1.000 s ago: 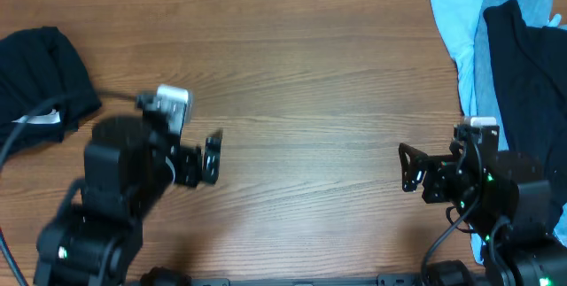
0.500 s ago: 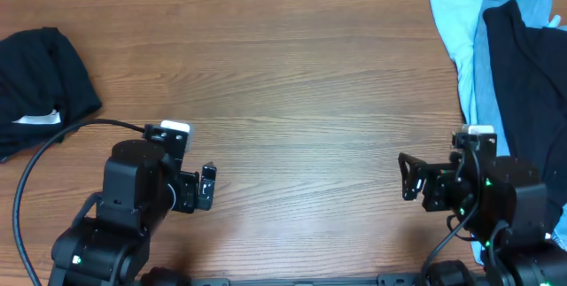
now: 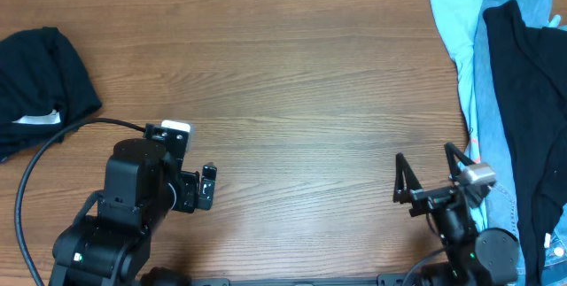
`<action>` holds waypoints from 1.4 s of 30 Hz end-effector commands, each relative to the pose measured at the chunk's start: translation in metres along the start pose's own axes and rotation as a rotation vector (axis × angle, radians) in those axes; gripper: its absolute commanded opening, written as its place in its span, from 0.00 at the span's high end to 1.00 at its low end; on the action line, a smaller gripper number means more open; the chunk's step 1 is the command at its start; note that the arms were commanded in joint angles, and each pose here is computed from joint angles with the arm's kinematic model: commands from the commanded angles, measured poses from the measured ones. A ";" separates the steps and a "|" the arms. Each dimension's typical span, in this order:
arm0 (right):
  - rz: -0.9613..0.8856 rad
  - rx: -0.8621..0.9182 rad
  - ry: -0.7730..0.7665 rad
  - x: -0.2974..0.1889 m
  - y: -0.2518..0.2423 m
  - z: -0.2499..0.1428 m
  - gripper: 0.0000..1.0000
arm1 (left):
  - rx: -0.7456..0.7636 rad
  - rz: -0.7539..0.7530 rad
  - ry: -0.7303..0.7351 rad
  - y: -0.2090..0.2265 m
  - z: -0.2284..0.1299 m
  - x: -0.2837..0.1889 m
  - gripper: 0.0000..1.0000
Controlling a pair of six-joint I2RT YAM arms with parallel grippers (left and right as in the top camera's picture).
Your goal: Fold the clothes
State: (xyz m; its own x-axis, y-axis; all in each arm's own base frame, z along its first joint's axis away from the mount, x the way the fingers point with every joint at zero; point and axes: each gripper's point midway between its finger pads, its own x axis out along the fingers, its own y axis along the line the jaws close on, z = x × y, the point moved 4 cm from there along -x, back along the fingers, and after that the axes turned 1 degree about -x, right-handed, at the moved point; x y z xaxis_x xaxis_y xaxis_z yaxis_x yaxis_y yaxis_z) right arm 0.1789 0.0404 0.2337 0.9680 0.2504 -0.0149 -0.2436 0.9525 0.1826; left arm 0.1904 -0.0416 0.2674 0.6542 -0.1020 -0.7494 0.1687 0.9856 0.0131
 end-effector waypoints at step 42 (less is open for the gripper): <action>-0.144 -0.006 -0.021 0.022 -0.033 -0.057 0.00 | -0.006 -0.153 -0.545 -0.015 -0.044 0.073 0.00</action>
State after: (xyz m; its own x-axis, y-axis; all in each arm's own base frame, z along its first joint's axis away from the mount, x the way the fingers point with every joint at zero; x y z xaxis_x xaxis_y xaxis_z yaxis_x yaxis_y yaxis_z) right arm 0.2047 0.0268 0.1737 0.9923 0.1219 -0.0215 -0.1161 0.9768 0.1802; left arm 0.2041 -0.0557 0.1960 0.8847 -0.2543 -0.3906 0.2471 0.9665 -0.0695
